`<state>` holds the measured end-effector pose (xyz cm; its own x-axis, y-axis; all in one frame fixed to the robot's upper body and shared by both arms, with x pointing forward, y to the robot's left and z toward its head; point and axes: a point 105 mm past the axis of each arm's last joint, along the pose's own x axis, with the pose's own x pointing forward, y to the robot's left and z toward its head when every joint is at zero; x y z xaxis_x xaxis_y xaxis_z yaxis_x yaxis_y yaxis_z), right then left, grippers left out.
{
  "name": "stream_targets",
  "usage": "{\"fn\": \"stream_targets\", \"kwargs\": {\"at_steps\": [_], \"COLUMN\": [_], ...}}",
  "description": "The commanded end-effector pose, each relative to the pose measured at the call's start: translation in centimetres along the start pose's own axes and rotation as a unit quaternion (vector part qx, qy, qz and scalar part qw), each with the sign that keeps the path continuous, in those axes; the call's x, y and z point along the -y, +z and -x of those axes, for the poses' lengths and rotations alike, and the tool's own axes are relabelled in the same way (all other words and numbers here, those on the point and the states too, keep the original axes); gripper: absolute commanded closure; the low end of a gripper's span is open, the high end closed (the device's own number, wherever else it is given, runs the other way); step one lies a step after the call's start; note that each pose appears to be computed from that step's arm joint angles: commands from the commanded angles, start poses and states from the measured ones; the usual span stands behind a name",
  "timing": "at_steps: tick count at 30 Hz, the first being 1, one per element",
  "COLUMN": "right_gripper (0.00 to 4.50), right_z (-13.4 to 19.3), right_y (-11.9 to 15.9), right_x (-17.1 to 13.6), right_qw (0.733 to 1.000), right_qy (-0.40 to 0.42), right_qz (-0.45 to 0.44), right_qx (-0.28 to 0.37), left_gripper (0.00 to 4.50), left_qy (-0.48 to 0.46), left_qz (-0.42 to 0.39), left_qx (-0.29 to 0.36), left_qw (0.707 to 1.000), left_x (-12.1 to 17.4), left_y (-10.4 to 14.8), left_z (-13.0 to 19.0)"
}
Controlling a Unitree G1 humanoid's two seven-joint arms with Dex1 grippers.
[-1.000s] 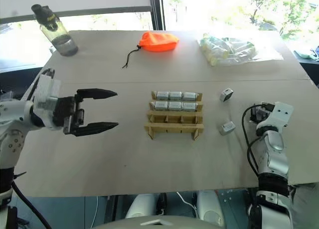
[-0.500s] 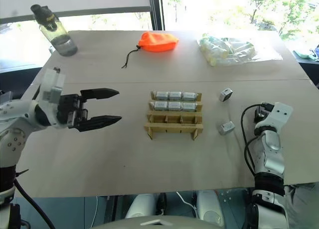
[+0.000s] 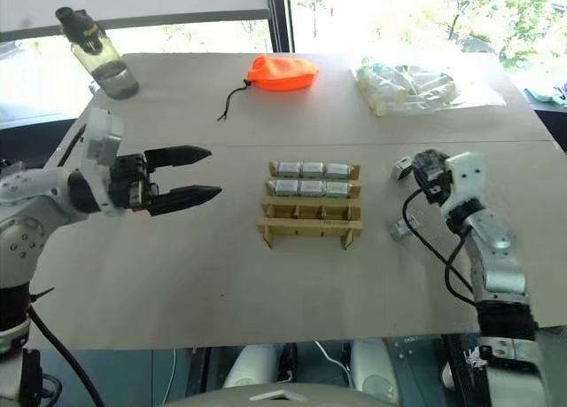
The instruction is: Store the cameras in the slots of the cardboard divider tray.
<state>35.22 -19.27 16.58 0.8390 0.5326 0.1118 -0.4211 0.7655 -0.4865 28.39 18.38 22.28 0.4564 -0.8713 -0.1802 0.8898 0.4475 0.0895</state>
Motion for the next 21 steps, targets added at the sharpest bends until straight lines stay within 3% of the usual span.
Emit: {"fn": "stream_targets", "kwargs": {"at_steps": [1, 7, 14, 21], "right_gripper": [2.51, 2.51, 2.51, 2.51], "right_z": [-1.9, -5.3, -5.9, -6.4], "right_y": [4.5, 11.5, 13.2, 13.1], "right_x": [-1.6, -6.8, -10.5, -12.0], "right_qw": [0.987, 0.880, 0.778, 0.747], "right_qy": [0.095, 0.262, 0.313, 0.329], "right_qz": [0.112, 0.346, 0.465, 0.487], "right_qx": [0.069, 0.195, 0.285, 0.310], "left_gripper": [0.00, 0.00, 0.00, 0.00], "left_qy": [-0.002, -0.023, -0.043, -0.074], "left_qz": [-0.007, -0.009, 0.001, 0.025], "left_qx": [-0.001, -0.017, 0.000, -0.001], "left_qw": [1.000, 1.000, 0.999, 0.997], "left_x": [-0.6, -2.0, -2.2, -1.3], "left_y": [0.4, 0.8, 1.9, 2.0], "left_z": [-0.8, -4.3, -6.3, -6.6]}}
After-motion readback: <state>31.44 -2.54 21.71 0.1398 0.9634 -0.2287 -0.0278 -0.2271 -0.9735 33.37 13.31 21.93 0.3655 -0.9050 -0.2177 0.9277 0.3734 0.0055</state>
